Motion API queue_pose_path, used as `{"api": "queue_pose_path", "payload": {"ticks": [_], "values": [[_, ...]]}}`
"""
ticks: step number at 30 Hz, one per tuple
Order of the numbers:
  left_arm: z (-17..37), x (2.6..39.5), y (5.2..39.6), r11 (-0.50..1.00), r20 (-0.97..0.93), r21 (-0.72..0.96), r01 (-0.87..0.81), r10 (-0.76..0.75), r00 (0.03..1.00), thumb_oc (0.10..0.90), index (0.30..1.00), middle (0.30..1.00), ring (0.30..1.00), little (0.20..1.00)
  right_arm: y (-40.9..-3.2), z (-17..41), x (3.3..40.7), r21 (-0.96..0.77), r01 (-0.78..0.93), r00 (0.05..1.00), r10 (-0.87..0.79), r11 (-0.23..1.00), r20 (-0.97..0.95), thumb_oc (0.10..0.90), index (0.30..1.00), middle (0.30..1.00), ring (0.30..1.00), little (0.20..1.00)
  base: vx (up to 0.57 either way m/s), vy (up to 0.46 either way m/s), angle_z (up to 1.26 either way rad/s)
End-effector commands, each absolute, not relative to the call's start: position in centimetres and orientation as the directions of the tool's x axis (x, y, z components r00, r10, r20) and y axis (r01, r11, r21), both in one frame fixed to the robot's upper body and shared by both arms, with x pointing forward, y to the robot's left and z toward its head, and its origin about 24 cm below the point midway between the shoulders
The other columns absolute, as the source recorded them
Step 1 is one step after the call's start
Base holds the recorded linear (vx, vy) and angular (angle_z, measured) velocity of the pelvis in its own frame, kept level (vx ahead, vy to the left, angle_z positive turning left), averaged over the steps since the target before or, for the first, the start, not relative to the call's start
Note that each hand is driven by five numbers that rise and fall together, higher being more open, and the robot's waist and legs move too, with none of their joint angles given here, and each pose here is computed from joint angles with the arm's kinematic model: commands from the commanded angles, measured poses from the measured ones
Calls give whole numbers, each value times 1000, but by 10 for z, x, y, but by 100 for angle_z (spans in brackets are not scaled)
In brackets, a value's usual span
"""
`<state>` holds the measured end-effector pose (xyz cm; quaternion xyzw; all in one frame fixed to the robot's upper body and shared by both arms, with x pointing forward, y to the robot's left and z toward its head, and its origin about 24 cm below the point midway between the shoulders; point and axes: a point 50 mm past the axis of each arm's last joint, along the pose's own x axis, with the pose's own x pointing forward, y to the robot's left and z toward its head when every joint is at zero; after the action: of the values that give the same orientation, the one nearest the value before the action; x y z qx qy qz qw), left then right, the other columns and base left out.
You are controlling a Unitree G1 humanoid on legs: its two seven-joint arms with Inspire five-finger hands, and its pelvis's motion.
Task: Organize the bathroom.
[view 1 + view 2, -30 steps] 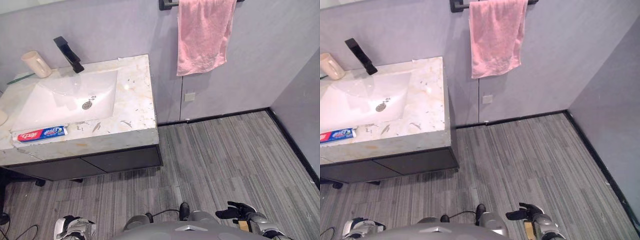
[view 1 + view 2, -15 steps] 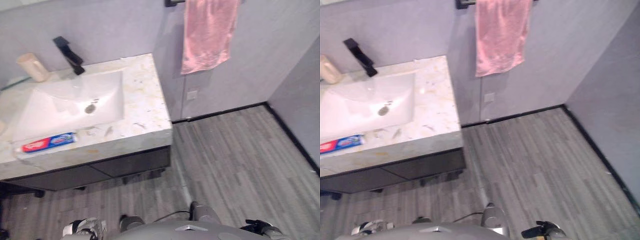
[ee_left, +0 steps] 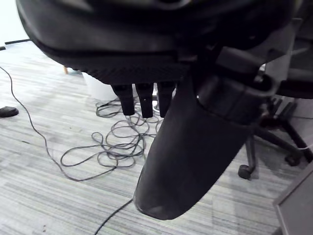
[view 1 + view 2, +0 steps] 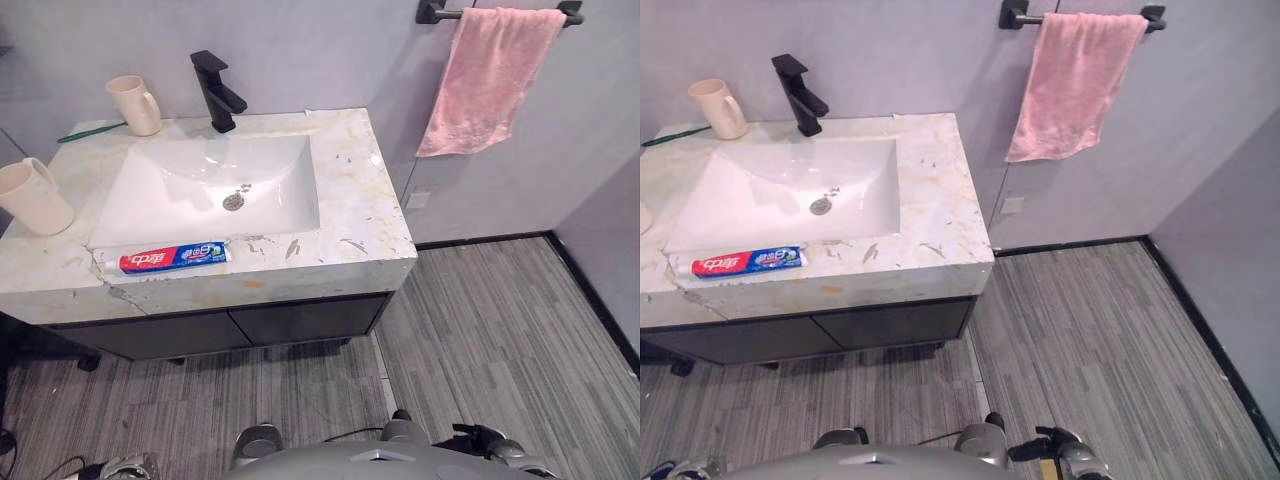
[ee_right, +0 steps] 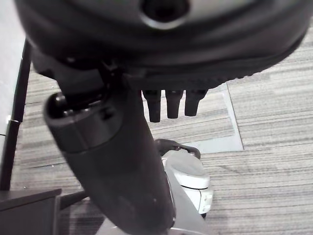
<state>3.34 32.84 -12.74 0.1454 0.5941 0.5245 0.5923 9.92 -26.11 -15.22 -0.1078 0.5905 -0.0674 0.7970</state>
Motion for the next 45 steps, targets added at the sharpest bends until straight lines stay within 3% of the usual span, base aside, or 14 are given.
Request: {"api": "queue_pose_path", "payload": {"ticks": [1, 13, 24, 27, 37, 45], "values": [[-112, 36, 350, 274, -435, 837, -474, 858, -272, 800, 900, 900, 900, 900, -280, -140, 115, -299, -13, 344, -277, 954, -897, 800, 900, 900, 900, 900, -31, -72, -7], [-125, 27, 331, 309, -489, 820, -482, 815, -310, 800, 900, 900, 900, 900, -288, -148, 77, -322, 28, 228, -320, 946, -919, 800, 900, 900, 900, 900, 36, -5, 10], [-119, 20, 339, 166, -460, 784, -599, 802, -380, 800, 900, 900, 900, 900, -279, -151, 79, -288, -113, 213, -260, 951, -942, 800, 900, 900, 900, 900, -9, -75, -1], [-119, 26, 340, 155, -485, 745, -649, 793, -368, 800, 900, 900, 900, 900, -281, -149, 86, -297, -178, 207, -259, 938, -943, 800, 900, 900, 900, 900, -60, -87, 44], [-120, 43, 336, 238, -483, 766, -598, 827, -289, 800, 900, 900, 900, 900, -294, -147, 76, -341, -125, 165, -319, 932, -933, 800, 900, 900, 900, 900, -42, 17, 43], [-120, 38, 337, 251, -475, 779, -575, 834, -280, 800, 900, 900, 900, 900, -295, -148, 68, -346, -105, 155, -328, 932, -932, 800, 900, 900, 900, 900, 12, 72, 24]]}}
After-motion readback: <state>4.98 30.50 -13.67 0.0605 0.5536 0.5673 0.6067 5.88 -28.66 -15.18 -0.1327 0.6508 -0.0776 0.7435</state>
